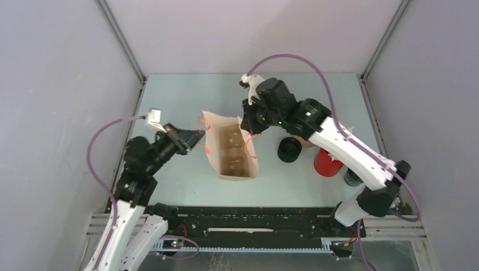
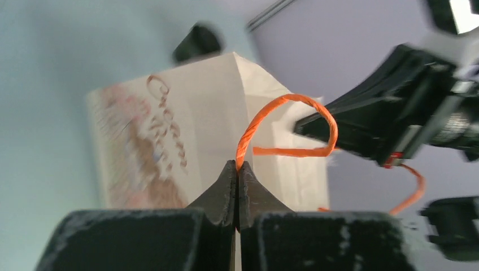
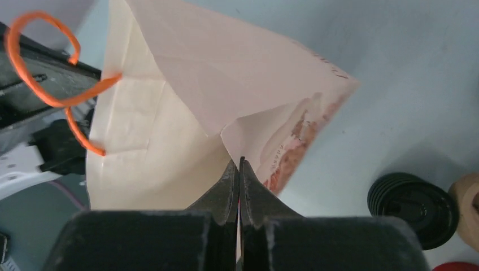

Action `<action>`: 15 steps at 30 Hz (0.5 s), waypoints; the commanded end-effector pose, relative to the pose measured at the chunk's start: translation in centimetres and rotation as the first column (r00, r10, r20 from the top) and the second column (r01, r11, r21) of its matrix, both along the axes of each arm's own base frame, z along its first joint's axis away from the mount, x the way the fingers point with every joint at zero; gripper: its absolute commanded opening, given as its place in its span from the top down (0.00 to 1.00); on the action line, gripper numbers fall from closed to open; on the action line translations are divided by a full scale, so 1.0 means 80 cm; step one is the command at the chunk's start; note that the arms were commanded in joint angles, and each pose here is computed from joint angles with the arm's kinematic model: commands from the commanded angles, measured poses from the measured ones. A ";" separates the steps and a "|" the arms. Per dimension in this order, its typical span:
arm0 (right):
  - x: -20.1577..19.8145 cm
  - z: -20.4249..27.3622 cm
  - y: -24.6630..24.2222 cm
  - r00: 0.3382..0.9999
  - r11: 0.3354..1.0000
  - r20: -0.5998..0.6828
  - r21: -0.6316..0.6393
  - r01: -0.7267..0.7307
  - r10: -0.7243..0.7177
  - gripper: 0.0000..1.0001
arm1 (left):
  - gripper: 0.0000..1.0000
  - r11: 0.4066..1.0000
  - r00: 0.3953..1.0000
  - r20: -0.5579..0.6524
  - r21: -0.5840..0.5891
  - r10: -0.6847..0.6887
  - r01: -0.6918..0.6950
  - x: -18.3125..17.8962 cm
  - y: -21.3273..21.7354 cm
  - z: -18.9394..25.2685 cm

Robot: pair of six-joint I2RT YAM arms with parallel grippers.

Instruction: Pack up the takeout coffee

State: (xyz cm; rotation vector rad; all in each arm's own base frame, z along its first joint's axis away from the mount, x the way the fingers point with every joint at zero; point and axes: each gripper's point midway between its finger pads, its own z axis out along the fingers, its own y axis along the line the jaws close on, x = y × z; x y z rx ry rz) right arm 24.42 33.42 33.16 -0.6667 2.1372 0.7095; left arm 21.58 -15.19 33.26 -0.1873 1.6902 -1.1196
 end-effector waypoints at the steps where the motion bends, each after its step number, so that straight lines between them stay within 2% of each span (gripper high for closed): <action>1: 0.004 -0.027 0.028 0.997 0.999 -0.059 0.033 -0.044 0.046 0.99 | 1.00 0.995 0.999 -0.049 0.098 0.009 -0.004 0.011 0.003 -0.028; 6: -0.009 0.017 0.039 0.989 0.985 0.135 0.157 -0.073 0.052 0.99 | 1.00 0.983 0.992 0.115 0.171 0.044 -0.063 0.005 0.019 0.032; 15: -0.019 0.082 0.018 0.924 0.938 0.380 0.332 -0.098 -0.037 1.00 | 1.00 0.985 0.933 0.358 0.170 -0.039 -0.024 -0.026 0.012 0.097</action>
